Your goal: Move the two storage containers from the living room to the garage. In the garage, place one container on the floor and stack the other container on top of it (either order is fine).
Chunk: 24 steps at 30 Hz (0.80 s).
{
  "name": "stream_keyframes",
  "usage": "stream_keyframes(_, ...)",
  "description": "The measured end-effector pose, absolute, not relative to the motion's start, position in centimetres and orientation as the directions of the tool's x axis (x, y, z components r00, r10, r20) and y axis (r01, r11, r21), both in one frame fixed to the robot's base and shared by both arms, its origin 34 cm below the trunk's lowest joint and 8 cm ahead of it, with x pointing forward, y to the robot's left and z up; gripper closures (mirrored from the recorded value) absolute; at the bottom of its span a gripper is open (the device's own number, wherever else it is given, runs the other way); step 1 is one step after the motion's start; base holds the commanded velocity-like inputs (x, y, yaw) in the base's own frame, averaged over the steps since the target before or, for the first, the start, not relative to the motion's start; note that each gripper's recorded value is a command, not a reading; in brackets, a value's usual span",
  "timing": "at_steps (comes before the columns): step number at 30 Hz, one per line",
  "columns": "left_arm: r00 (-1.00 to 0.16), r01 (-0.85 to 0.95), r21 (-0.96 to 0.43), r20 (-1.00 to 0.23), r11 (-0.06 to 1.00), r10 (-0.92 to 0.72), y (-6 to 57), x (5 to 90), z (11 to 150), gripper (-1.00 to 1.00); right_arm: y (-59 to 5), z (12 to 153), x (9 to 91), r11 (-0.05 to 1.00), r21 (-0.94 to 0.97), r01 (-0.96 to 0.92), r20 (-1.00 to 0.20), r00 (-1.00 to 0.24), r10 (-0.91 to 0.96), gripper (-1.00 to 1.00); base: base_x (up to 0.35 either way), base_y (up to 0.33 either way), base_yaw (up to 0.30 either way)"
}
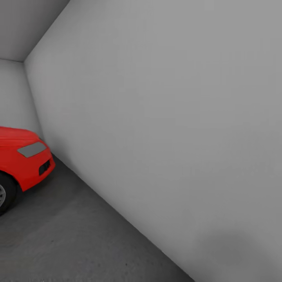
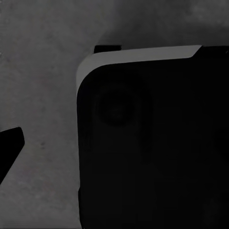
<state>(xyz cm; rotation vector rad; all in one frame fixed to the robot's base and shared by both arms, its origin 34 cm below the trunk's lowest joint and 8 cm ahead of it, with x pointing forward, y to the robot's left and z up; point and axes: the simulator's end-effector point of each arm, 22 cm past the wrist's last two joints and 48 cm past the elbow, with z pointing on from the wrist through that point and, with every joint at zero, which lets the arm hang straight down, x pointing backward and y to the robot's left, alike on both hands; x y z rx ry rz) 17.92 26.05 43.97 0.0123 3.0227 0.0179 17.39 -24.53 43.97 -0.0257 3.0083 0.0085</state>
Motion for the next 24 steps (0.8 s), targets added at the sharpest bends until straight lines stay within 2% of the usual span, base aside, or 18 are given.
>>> stream_keyframes(24, -0.992, 0.008, 0.012, -0.128, 1.000, 0.009, 26.0, 18.3, 44.0, -1.00, -25.5, 44.1, 18.1, 1.000, -0.008, -0.016, -0.164, -0.986, -0.017, -1.00, 0.000, 0.000, 0.273)
